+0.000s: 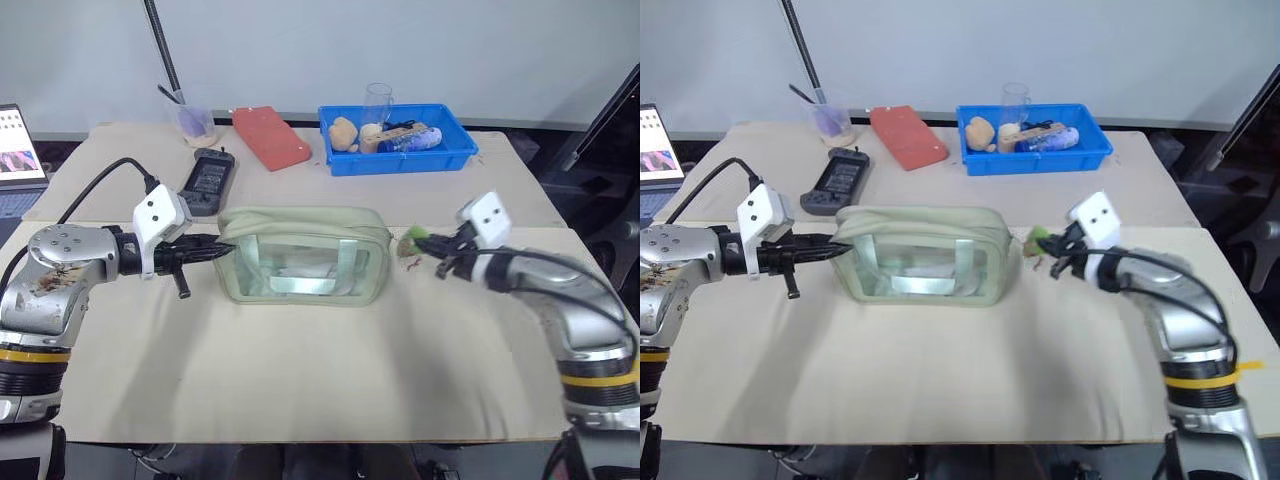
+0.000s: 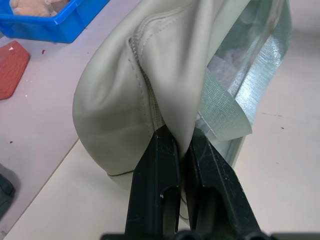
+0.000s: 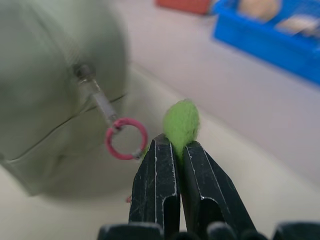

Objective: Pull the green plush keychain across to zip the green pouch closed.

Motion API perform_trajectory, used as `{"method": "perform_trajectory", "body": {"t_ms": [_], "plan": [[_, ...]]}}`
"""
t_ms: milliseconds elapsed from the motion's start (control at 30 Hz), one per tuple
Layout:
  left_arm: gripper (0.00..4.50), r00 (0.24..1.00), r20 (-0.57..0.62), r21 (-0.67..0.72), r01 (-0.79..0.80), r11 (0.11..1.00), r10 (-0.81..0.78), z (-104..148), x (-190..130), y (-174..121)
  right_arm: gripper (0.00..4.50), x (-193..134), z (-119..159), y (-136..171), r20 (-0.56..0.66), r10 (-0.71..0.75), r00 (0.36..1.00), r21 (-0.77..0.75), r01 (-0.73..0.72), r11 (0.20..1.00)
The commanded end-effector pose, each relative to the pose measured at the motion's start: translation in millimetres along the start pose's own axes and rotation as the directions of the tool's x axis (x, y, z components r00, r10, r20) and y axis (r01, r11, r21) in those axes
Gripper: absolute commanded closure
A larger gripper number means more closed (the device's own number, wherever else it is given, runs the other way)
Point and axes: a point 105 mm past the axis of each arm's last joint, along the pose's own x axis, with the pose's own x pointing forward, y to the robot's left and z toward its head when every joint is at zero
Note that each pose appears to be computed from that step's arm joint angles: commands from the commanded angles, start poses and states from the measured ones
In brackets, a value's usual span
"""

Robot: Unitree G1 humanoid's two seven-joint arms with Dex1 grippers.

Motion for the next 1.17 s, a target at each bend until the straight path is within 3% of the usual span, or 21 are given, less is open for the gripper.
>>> {"method": "perform_trajectory", "body": {"t_ms": [33,200,333,433,533,667,767,933,1167], "plan": [[4.50,1.000,-0.011,0.011,-0.006,1.000,0.006,-0.6,1.3,1.1,4.45,11.1,-3.5,16.5,0.014,0.025,1.000,0.022,-0.025,0.999],[4.50,1.000,-0.009,0.009,-0.006,1.000,0.007,-1.3,0.4,-0.8,4.45,13.3,-16.5,24.0,-0.016,0.065,0.998,0.040,-0.064,0.997],[4.50,1.000,0.021,-0.013,0.009,1.000,-0.009,2.3,-4.2,-3.5,4.45,3.6,12.3,-4.0,0.075,0.023,0.997,-0.028,-0.021,0.999],[3.40,0.996,0.088,-0.070,-0.004,0.998,0.010,13.1,-14.6,2.0,3.40,-15.8,38.3,-20.0,0.100,0.086,0.991,-0.102,-0.075,0.992],[1.93,0.993,0.109,-0.099,-0.040,0.994,0.051,17.5,-24.0,10.5,2.30,-31.8,51.9,-25.5,0.097,0.149,0.984,-0.142,-0.135,0.981],[0.02,0.985,0.135,-0.166,-0.083,0.983,0.106,28.8,-51.2,21.8,0.96,-63.6,92.5,-28.5,0.080,0.240,0.967,-0.236,-0.216,0.948],[0.00,0.980,0.154,-0.195,-0.098,0.976,0.129,36.1,-65.0,25.5,0.02,-74.1,120.2,-23.5,0.125,0.277,0.953,-0.244,-0.241,0.939],[0.00,0.968,0.142,-0.201,-0.178,0.963,0.208,43.1,-82.7,37.2,0.02,-86.3,155.1,-3.3,0.191,0.350,0.917,-0.239,-0.303,0.923],[0.00,0.970,0.132,-0.166,-0.180,0.970,0.203,44.3,-77.4,37.9,0.02,-82.5,145.5,2.9,0.160,0.346,0.925,-0.252,-0.300,0.920]]}}
